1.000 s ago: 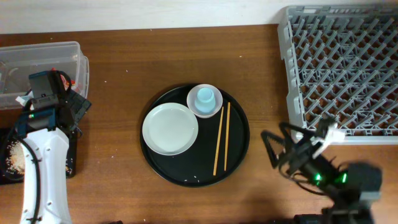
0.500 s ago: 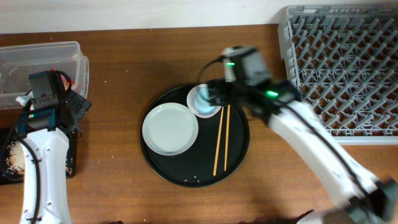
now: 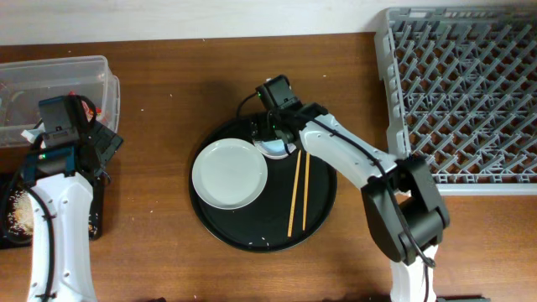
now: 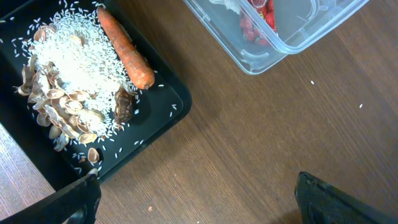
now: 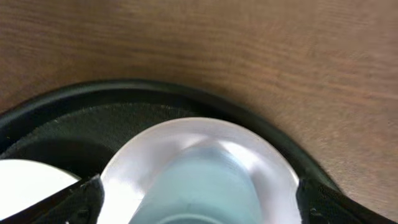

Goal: Sort waste into correct bins and load items into the dishwasher rack
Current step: 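Reach the right gripper to the light-blue cup and grasp it, then carry the cup to the grey dish rack and release it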

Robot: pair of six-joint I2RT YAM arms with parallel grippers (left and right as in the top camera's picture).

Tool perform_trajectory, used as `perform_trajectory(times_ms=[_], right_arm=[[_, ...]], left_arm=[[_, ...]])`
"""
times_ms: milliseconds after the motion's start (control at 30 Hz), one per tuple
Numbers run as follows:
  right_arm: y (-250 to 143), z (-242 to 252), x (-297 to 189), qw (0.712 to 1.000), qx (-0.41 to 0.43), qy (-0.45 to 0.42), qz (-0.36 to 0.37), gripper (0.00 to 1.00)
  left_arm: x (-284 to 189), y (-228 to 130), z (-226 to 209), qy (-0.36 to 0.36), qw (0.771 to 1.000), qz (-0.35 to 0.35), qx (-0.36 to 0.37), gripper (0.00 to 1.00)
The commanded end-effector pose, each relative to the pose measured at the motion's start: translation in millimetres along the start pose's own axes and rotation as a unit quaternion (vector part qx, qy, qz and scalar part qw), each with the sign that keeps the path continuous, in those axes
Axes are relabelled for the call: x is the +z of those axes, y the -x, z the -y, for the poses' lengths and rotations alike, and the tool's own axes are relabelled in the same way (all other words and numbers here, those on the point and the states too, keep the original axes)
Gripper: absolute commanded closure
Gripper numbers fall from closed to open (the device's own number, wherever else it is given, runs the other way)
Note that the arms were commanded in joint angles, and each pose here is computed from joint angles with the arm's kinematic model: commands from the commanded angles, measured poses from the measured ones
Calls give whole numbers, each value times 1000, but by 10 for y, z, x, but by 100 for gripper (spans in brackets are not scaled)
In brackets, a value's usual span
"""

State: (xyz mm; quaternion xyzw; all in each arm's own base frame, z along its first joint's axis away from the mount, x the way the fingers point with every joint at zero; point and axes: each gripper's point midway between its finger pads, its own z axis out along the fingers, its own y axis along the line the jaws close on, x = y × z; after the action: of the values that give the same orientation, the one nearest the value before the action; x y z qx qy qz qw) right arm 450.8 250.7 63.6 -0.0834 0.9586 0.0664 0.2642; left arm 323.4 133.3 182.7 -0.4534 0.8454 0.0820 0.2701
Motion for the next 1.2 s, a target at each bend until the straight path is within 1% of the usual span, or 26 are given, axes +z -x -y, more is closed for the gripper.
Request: perform_trajectory(times_ms=[0,100,133,167,200,233,267,333,367,433,500,567,600,667,733,800,833,867,900,933,967,1000,1100,1133,1167], right_arm=[[57,-57,0,1000,6,12,3,9],[-30,-26,0,1000,4,5,-15,10],[-43,-21,-1,1000,3,4,-17,12],[-50,-19,-1,1000,3,4,-19,17],[-54,-18,-2,1000,3,4,-19,27],[-41,-19,-15,1000,4,4,-18,31],[-17,-23,-49,1000,4,5,-15,33],[90,-37,-173,1000,5,9,-4,39],[174,-54,-263,1000,6,12,5,39],[450,-74,-594,999,12,21,38,39],[799,95,-1021,996,33,21,79,39],[1186,563,-1590,990,50,2,131,40],[1275,761,-1748,988,58,-9,145,40],[1430,1617,-2217,977,106,-60,177,40],[1329,2638,-2521,957,180,-126,187,41],[1181,3210,-2620,950,203,-152,183,40],[1027,3641,-2670,940,232,-178,178,40],[782,4198,-2705,923,273,-213,169,40],[618,4484,-2685,917,289,-226,157,39],[496,4663,-2655,913,299,-233,148,37],[280,4922,-2584,906,322,-244,128,35],[127,5076,-2500,901,337,-249,112,34],[-154,5299,-2271,895,362,-250,76,32],[-198,5316,-2201,897,360,-249,66,27],[-202,5314,-2176,897,360,-248,64,20]], left_arm=[[-33,51,-2,-1,1000,8,-9,1],[-33,51,-2,-1,1000,8,-9,1],[-33,51,-2,-1,1000,8,-9,1],[-33,51,-2,-1,1000,8,-9,1],[-33,51,-2,-1,1000,8,-9,1],[-33,51,-2,-1,1000,8,-9,1],[-33,51,-2,-1,1000,8,-9,1],[-33,51,-2,-1,1000,8,-10,1],[-33,51,-2,-1,1000,8,-9,1],[-33,51,-2,-1,1000,8,-9,1],[-33,51,-2,-1,1000,8,-9,1],[-33,52,-1,-1,1000,8,-10,1],[-33,51,-2,-1,1000,8,-9,1],[-33,51,-2,-1,1000,8,-9,1],[-33,51,-2,-1,1000,8,-9,1],[-33,52,-1,-1,1000,8,-10,1],[-33,51,-2,-1,1000,8,-9,1],[-33,51,-2,-1,1000,8,-9,1],[-33,51,-2,-1,1000,8,-9,1],[-33,52,-1,-1,1000,8,-10,1],[-33,51,-2,-1,1000,8,-9,1],[-33,51,-2,-1,1000,8,-9,1],[-33,51,-2,-1,1000,8,-9,1],[-33,52,-1,-1,1000,8,-10,1],[-33,51,-2,-1,1000,8,-9,1]])
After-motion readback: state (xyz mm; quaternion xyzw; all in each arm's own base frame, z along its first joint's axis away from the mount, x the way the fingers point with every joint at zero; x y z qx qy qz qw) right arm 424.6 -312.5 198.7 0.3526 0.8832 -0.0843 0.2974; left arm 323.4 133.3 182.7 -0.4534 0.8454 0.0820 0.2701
